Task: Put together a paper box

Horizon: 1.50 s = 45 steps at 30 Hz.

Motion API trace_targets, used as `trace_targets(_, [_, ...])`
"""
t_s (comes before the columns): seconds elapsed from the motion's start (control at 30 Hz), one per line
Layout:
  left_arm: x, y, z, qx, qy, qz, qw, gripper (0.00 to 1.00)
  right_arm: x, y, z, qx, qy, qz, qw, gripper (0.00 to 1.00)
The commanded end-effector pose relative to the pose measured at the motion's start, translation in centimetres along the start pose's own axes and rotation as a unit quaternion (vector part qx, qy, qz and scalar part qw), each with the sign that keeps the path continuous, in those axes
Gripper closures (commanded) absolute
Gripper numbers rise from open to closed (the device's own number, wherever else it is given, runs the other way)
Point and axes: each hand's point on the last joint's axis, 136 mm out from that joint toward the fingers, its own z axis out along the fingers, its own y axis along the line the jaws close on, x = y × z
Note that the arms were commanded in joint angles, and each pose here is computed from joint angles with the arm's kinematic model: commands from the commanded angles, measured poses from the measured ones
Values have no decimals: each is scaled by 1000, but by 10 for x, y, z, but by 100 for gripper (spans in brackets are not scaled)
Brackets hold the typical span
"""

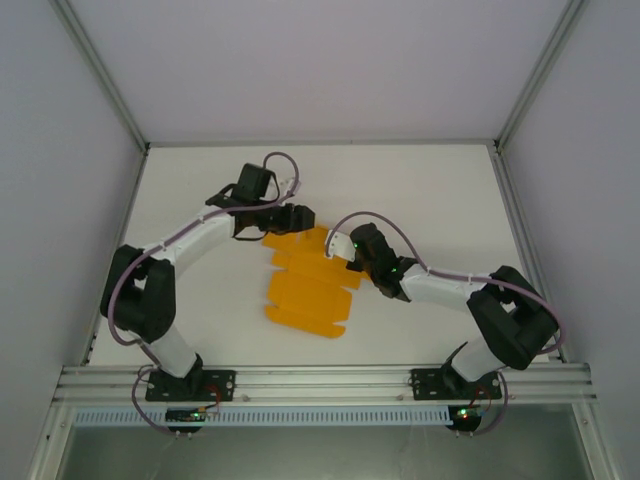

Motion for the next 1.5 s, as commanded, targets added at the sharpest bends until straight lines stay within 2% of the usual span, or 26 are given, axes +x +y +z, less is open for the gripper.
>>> trace_targets(0.0, [-3, -11, 8, 36, -1, -7, 999, 56, -8, 0, -2, 6, -17, 8, 1000, 100])
trace_targets(0.13, [-9, -4, 10, 24, -23, -30, 999, 66, -9, 0, -3, 9, -18, 7, 1000, 100])
trace_targets(0.47, [-16, -4, 20, 74, -63, -87, 991, 88, -12, -2, -5, 17, -29, 12, 999, 100])
trace_targets(0.63, [-17, -7, 18, 83, -75, -91, 990, 88, -14, -4, -5, 21, -34, 14, 999, 100])
trace_targets(0.8, [-19, -9, 16, 99, -87, -94, 987, 83, -18, 0, -8, 8, -49, 14, 999, 100])
trace_targets(1.13, [-24, -29, 21, 196, -95, -95, 971, 82, -19, 2, -9, -5, -61, 33, 998, 100])
trace_targets(1.3, [-17, -19, 18, 149, -90, -81, 981, 73, -15, -3, -9, 7, -52, 36, 998, 100])
trace_targets(1.37, [-13, -12, 9, 108, -96, -67, 987, 62, -11, -6, -8, 13, -45, 37, 998, 100])
trace_targets(1.47, [-5, 11, -10, 13, -105, -48, 993, 46, -4, -13, -9, 26, -32, 39, 998, 100])
